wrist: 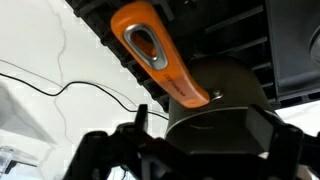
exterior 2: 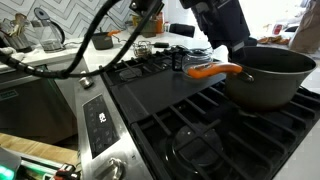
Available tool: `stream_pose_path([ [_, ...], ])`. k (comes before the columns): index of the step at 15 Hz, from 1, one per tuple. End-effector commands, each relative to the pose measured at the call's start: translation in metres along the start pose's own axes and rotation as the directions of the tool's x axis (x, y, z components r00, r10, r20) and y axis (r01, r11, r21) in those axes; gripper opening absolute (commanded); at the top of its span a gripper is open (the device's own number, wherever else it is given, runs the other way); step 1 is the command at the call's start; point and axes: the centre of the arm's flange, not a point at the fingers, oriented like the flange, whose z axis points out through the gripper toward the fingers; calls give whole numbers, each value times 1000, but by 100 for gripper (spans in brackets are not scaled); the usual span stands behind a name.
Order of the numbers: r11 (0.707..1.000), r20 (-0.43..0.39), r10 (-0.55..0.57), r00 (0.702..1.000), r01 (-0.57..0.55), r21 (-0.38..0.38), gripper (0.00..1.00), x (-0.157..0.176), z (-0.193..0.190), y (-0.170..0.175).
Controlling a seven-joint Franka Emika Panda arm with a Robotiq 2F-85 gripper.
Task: Remove the pot from the rear right plate onto the front left plate of the stove and spin the pot on the plate anticlockwise once
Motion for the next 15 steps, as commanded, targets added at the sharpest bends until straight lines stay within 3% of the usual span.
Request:
stream_pose_path([
  [1,1000,30,-2,1000,1,11,100,23,20,19],
  [10,994,126,-78,989,68,81,100,31,56,18],
  [12,995,128,-72,989,62,81,88,34,61,17],
  [13,995,129,-70,989,59,83,73,36,62,16],
  [15,994,128,-75,989,64,90,64,39,65,14],
])
